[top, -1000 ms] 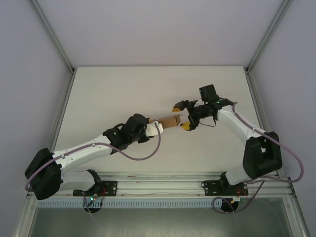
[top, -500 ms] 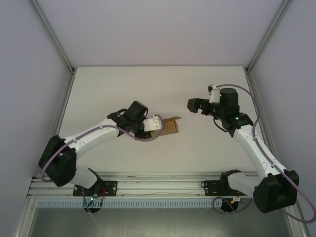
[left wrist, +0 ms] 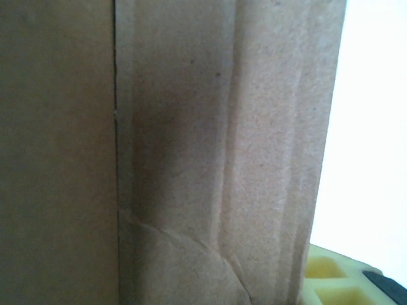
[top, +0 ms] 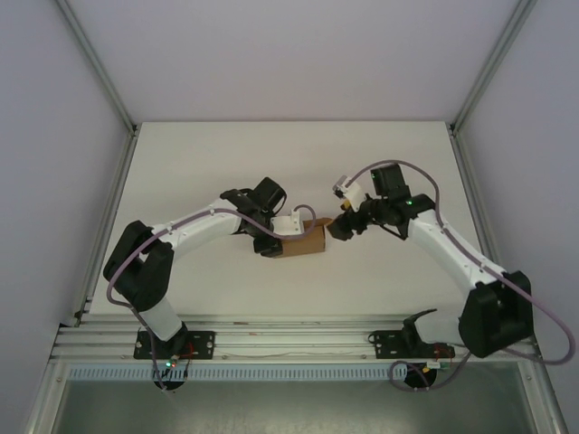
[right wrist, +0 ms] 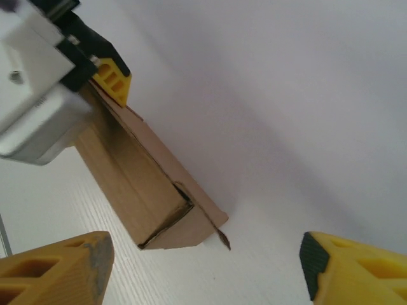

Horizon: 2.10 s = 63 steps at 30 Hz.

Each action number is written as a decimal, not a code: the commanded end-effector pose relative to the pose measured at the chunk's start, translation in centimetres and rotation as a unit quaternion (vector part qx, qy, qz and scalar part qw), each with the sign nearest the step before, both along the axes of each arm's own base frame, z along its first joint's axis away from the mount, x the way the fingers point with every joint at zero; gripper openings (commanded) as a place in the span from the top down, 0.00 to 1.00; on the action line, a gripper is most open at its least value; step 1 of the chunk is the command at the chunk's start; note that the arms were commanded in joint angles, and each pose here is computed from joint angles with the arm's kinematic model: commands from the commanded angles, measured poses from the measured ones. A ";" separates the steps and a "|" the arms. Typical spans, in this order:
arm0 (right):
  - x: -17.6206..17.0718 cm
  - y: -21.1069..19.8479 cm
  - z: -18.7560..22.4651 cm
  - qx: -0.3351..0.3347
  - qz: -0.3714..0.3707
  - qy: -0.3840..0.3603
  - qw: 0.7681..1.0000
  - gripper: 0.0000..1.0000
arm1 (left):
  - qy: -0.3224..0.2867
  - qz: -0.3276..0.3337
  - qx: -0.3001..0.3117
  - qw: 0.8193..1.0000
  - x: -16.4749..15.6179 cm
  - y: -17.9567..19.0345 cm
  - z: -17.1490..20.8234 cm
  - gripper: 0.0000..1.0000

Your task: Assemble paper box

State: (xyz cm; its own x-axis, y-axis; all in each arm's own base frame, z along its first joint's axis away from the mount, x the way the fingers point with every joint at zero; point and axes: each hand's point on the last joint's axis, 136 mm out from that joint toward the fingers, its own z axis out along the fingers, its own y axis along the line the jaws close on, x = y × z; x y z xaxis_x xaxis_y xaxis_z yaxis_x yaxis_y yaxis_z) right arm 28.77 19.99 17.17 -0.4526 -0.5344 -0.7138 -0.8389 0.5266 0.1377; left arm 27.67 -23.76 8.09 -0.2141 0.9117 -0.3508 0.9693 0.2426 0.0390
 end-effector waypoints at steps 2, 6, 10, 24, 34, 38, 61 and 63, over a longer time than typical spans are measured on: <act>0.2 1.1 0.0 -0.020 0.046 -0.006 0.999 0.33 | 0.024 0.002 0.011 1.000 -0.7 0.3 -0.2 0.52; 0.2 1.8 -0.9 -0.030 0.068 0.017 0.997 0.44 | 0.019 0.006 0.011 1.000 -0.3 0.2 -0.2 0.52; 0.0 2.0 -1.7 -0.040 0.085 0.035 0.995 0.55 | 0.018 0.008 0.011 1.000 -0.1 0.1 -0.2 0.52; 0.4 3.8 -2.3 -0.023 -0.021 0.066 0.997 1.00 | 0.005 0.028 -0.005 1.000 0.8 -0.4 0.3 0.52; 1.6 3.4 0.4 0.095 -0.257 0.102 0.956 0.99 | 0.009 0.042 -0.008 0.999 1.0 -0.6 0.3 0.52; 1.1 3.5 0.5 0.113 -0.270 0.127 0.948 0.99 | 0.013 0.044 -0.003 0.999 0.9 -0.4 -0.1 0.52; 0.7 0.9 -6.0 0.117 -0.284 0.028 0.951 0.97 | 0.021 0.050 -0.016 0.998 0.7 -0.8 -0.4 0.53; 0.1 0.8 -6.2 0.107 -0.261 0.003 0.959 0.97 | 0.023 0.052 -0.016 0.998 0.6 -0.8 -0.4 0.53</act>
